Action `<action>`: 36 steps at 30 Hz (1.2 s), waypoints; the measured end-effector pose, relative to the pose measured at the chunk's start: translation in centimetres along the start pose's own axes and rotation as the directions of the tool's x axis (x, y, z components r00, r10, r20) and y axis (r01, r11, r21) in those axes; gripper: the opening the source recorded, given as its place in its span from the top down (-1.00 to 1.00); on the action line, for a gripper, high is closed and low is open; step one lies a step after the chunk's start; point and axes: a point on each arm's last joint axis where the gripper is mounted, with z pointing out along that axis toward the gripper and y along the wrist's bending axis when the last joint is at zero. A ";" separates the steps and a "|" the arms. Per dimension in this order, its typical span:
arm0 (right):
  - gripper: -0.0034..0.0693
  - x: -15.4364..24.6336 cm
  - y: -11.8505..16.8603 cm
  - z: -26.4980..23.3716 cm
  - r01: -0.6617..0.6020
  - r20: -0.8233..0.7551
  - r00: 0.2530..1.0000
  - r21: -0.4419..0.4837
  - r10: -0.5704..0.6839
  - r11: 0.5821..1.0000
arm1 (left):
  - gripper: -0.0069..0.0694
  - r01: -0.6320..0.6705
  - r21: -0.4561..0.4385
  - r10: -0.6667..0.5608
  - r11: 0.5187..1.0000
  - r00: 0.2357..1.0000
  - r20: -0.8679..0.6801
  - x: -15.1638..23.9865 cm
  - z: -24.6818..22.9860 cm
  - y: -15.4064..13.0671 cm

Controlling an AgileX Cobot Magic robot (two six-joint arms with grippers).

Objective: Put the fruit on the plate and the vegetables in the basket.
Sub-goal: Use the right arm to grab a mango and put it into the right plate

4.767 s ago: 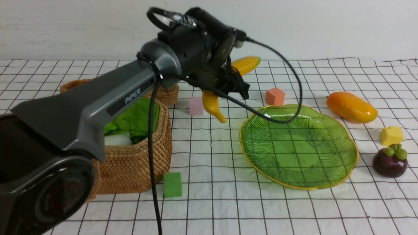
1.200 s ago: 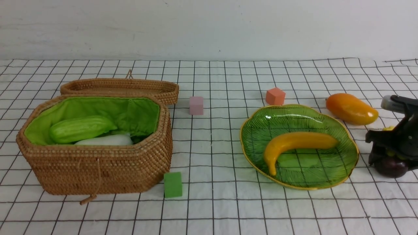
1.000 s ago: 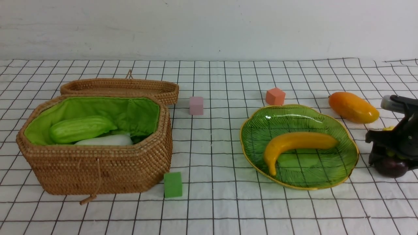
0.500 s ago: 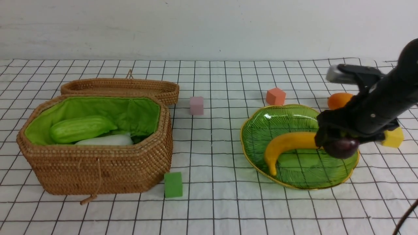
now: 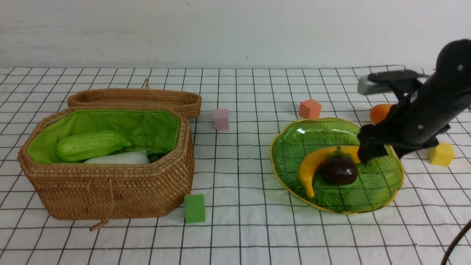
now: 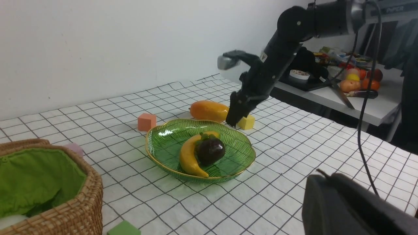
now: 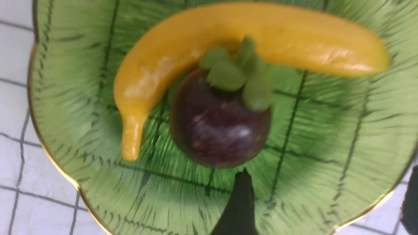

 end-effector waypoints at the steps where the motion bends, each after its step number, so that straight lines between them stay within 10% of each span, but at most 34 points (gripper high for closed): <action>1: -0.72 -0.6 -0.5 -0.7 -0.003 0.025 1.000 0.010 0.003 1.000 | 0.83 0.000 0.000 0.000 1.000 1.000 0.004 0.0 0.0 0.0; 14: -0.63 -6.9 -12.4 2.3 0.178 0.017 0.984 -0.019 -0.178 0.984 | 0.81 0.001 -0.002 -0.001 1.000 1.000 -0.002 -0.1 0.4 0.0; 36: -0.72 -7.8 -15.6 13.5 0.339 0.122 0.929 0.104 -0.350 0.935 | 0.76 -0.029 -0.020 0.027 0.999 0.997 -0.076 0.6 0.5 0.2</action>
